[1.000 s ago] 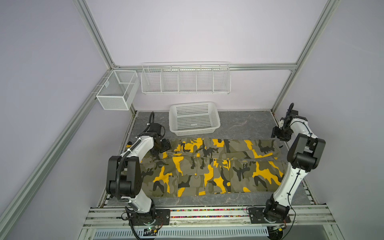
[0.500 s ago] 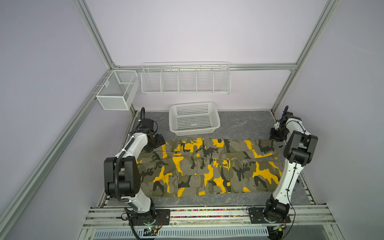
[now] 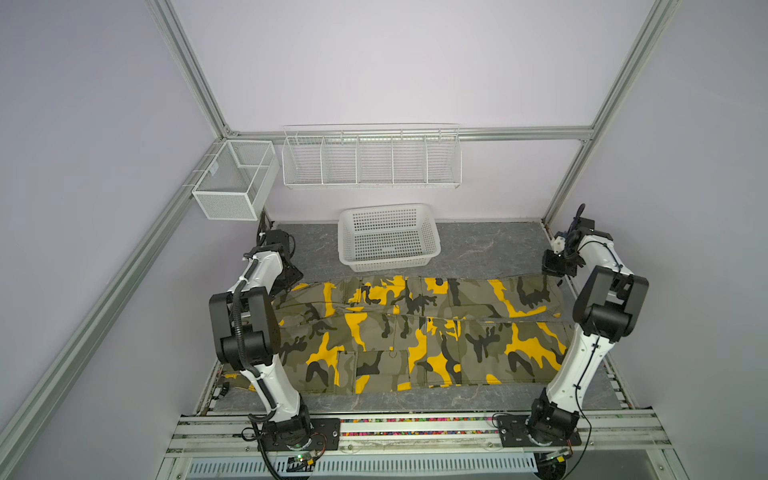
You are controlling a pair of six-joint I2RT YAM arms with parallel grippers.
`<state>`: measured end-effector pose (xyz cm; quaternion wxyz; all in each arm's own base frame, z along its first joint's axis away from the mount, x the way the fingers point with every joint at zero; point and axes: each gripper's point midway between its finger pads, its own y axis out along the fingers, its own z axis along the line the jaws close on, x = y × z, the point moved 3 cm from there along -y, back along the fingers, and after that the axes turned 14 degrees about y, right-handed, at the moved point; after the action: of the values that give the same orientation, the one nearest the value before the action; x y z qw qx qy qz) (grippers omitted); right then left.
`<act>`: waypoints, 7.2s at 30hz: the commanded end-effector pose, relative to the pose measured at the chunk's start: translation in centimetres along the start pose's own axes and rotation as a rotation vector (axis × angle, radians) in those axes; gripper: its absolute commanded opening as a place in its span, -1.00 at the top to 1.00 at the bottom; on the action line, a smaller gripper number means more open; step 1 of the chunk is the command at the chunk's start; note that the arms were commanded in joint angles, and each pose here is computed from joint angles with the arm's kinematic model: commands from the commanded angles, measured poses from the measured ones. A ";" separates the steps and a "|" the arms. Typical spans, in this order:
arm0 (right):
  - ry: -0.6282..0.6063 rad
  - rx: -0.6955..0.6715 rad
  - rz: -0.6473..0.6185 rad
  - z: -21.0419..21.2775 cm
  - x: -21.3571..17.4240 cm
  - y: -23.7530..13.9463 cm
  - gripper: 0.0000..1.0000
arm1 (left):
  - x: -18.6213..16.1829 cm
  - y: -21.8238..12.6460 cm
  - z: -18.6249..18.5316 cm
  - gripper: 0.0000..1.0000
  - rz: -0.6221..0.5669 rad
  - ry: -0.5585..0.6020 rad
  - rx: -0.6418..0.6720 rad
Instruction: Fold and stack the trousers
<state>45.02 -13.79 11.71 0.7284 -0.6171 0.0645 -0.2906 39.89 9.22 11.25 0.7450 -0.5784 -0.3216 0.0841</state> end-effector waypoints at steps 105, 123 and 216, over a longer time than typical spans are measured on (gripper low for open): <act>0.216 0.165 0.025 -5.3 -6.6 -2.3 0.01 | 1.6 -7.9 -0.3 1.00 -0.426 -0.130 -0.259; 0.093 0.048 0.085 -4.5 -4.4 5.0 0.15 | 1.1 -7.7 -0.9 1.00 -0.401 -0.102 -0.296; 0.378 0.098 -0.120 3.1 -5.9 -8.1 0.86 | -6.1 -12.0 1.9 1.00 -0.070 0.051 -0.236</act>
<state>40.82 -9.87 19.70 0.6962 -0.5425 0.1249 -0.4532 34.13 4.35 20.56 0.6747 -0.6477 -0.3529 -0.0270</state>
